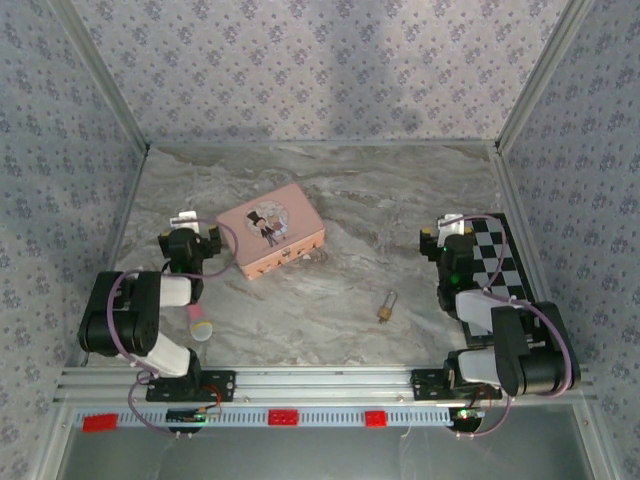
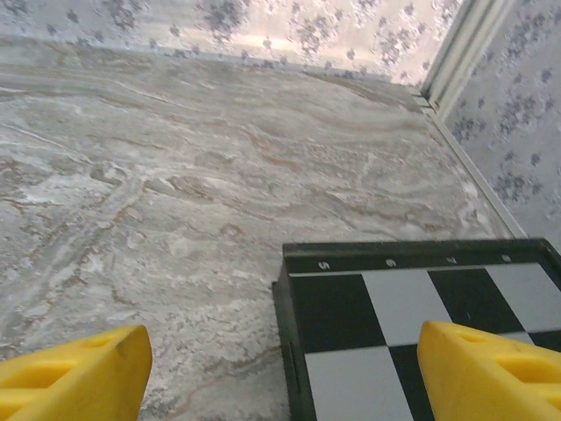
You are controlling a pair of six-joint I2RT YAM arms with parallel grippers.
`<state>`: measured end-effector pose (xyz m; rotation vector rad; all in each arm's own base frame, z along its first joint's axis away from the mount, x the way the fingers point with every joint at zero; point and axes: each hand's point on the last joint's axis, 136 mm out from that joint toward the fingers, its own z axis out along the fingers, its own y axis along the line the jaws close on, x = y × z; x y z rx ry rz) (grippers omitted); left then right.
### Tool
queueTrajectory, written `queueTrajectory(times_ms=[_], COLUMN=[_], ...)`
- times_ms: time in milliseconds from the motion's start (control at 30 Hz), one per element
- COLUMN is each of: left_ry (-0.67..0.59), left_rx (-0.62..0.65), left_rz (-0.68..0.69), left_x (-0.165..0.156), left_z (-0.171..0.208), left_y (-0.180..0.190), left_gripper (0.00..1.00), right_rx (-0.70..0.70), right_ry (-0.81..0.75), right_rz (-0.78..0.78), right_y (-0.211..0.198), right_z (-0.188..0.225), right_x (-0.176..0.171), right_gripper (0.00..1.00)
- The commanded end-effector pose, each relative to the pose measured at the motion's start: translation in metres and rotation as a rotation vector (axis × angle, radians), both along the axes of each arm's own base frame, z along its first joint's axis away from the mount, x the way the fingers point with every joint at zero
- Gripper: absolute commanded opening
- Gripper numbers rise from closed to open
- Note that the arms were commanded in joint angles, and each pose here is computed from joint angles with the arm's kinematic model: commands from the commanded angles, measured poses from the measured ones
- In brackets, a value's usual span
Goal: Unlock a padlock with a key
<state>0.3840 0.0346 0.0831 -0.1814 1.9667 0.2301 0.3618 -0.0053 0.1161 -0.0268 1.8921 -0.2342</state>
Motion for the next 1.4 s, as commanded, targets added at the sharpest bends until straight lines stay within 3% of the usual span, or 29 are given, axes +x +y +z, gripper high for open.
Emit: queueTrajectory(times_ms=[0,367,1067,1100,1167,1367], left_ry=[-0.046,-0.047,-0.046,-0.047,-0.046,-0.046], left_rx=[-0.032,-0.03,-0.03,-0.029,-0.03,-0.03], left_rz=[0.0,-0.001,-0.001,-0.001,0.0,-0.002], left_x=[0.008,0.008,0.008,0.008,0.008,0.008], left_z=[0.009,0.01,0.01,0.01,0.01,0.01], left_y=[0.0,0.0,0.0,0.0,0.0,-0.001], left_gripper=[1.0,1.0,1.0,1.0,1.0,1.0], right_rx=[0.015,0.057,0.138,0.139,0.139,0.139], right_ry=[-0.014,-0.004,0.076,0.076,0.077,0.075], right_rz=[0.05,0.11,0.03,0.032,0.032,0.031], right_y=[0.003,0.009,-0.013,-0.013,-0.013,-0.013], right_z=[0.002,-0.011,-0.033,-0.033,-0.033,-0.033], right_x=[0.005,0.014,0.03,0.03,0.03,0.03], right_gripper=[0.81,0.81,0.83,0.84,0.98,0.99])
